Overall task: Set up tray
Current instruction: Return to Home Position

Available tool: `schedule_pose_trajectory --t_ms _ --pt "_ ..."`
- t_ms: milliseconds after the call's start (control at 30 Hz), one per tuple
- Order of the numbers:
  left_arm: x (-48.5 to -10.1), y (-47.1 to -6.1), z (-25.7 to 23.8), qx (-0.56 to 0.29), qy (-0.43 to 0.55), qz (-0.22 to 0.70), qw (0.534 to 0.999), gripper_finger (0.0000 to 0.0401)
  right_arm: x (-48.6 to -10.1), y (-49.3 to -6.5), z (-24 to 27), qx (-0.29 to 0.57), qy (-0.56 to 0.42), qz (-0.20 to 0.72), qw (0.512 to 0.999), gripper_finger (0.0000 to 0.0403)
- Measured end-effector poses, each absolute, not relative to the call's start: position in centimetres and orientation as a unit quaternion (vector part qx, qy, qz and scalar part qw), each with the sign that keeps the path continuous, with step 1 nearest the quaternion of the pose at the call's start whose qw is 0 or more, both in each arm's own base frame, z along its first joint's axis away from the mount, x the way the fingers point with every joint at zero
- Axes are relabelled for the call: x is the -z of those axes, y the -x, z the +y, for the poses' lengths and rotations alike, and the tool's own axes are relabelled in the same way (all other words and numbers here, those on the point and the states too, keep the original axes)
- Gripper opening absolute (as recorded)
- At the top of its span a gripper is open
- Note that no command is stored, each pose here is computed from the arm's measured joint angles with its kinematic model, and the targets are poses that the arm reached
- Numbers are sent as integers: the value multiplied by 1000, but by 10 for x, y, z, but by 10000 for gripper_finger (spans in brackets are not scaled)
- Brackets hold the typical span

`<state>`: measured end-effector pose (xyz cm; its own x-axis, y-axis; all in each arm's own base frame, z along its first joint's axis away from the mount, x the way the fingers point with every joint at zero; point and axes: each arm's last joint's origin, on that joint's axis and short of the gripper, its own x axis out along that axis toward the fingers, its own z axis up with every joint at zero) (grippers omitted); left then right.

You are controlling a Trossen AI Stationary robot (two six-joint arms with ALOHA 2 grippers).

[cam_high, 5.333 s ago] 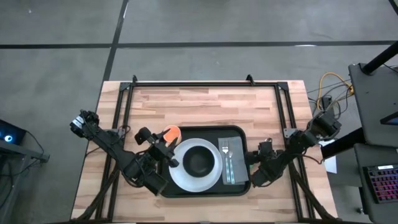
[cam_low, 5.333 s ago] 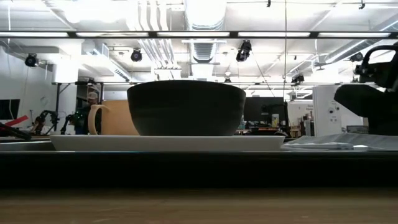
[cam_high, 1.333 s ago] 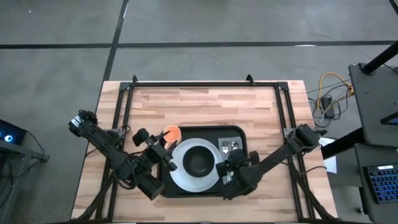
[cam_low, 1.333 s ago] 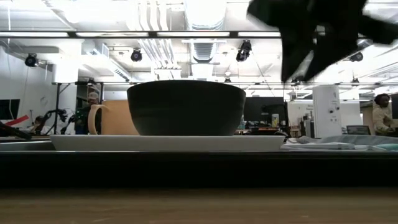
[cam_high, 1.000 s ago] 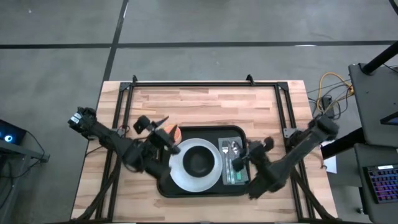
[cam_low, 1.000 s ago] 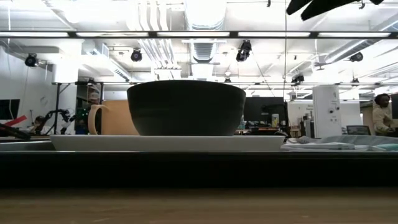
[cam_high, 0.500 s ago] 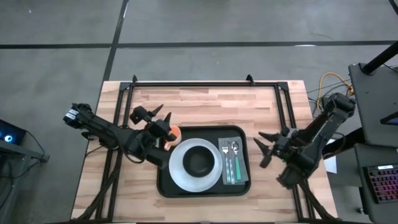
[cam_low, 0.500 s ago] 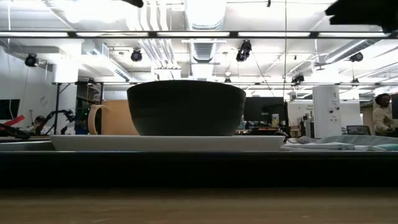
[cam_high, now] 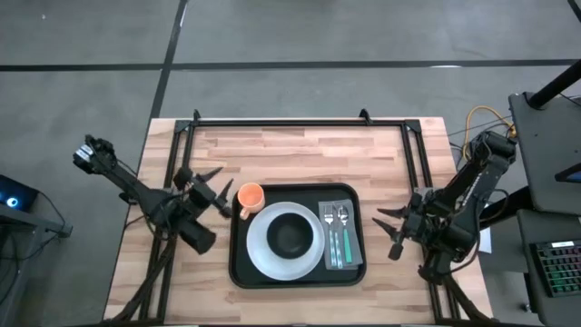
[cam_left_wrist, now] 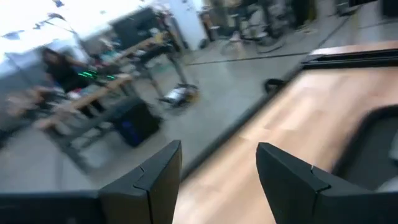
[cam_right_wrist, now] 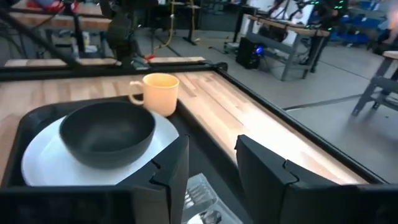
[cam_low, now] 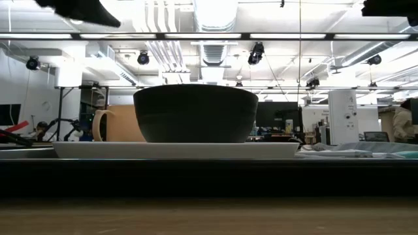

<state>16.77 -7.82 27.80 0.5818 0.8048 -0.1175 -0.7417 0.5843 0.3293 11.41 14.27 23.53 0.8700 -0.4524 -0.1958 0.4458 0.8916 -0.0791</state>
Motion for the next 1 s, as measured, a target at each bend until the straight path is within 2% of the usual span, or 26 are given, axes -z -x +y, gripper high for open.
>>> schedule_pose_trajectory --t_ms 167,233,300,367,667,800,900,1000 --pt "-255 -166 -94 -343 -85 167 920 187 -234 -113 147 221 19 110 969 112" --pt "-249 -170 -101 -266 -75 191 942 187 -234 -113 148 221 19 110 969 108" --pt "-245 -172 -106 -152 -69 203 965 187 -233 -114 148 221 20 111 969 105" --pt "-243 -171 -108 -79 -67 172 980 187 -233 -114 149 221 20 111 969 102" --pt "-229 -136 -83 -45 -40 74 995 187 -234 -114 148 226 24 94 969 90" --pt "-214 -119 -73 31 -18 27 999 187 -234 -113 146 225 81 101 966 86" --pt "-207 -108 -70 112 -6 -23 993 187 -234 -113 148 227 11 94 969 82" --pt "-200 -100 -63 116 12 -57 992 187 -233 -113 148 229 -18 88 969 78"
